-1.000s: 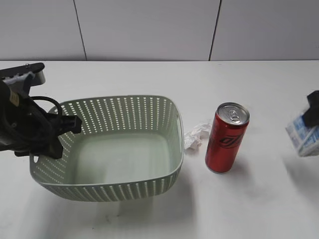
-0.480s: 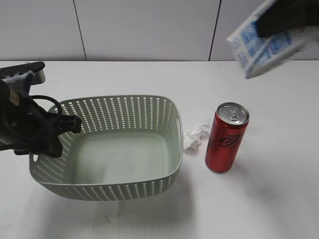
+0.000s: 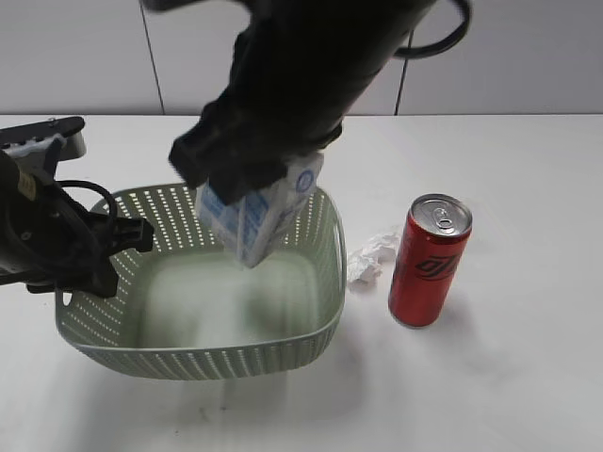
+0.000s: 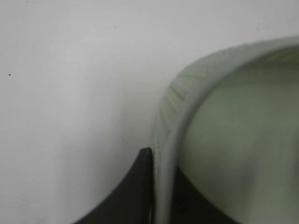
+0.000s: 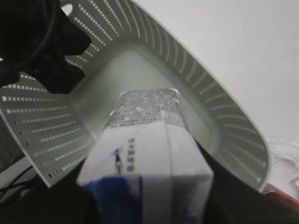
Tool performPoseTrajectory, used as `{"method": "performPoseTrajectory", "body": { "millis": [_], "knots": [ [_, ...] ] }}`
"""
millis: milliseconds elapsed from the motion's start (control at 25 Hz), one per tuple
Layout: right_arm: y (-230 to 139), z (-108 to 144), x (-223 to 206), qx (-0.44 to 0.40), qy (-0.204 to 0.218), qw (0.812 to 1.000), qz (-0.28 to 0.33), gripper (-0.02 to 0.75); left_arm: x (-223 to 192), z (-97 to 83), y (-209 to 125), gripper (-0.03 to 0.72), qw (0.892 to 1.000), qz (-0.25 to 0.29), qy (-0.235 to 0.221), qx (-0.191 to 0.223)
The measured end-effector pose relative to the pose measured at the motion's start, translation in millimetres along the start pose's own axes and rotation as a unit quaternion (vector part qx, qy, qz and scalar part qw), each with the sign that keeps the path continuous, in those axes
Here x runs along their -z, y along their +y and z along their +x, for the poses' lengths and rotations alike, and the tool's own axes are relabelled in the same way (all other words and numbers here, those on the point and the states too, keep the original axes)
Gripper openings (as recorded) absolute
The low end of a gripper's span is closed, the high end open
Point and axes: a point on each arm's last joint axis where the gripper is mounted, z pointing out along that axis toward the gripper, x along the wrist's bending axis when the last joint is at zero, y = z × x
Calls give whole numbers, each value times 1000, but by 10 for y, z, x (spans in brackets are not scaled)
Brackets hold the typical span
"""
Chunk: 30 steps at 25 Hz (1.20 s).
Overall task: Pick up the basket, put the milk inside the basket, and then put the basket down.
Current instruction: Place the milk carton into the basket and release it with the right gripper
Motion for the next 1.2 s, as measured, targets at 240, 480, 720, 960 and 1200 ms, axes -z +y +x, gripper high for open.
{"method": "performPoseTrajectory", "body": {
  "millis": [240,480,720,960,1200],
  "knots": [
    [-68,-43,-546,14,-21,998,62,319,0,-1,1,-1,1000,-1,0,0],
    [-54,-63,-592,35,-30,997,57,319,0,-8,13,-1,1000,-7,-4,0],
    [-30,-33,-573,46,-14,997,53,499,-18,-7,-5,-1,1000,1,-4,4],
    [103,-18,-383,49,-14,997,55,615,-20,-8,-10,-1,1000,4,-4,7],
    [212,-170,36,31,-23,999,34,619,-20,-1,-29,-1,1000,14,0,9]
  ]
}}
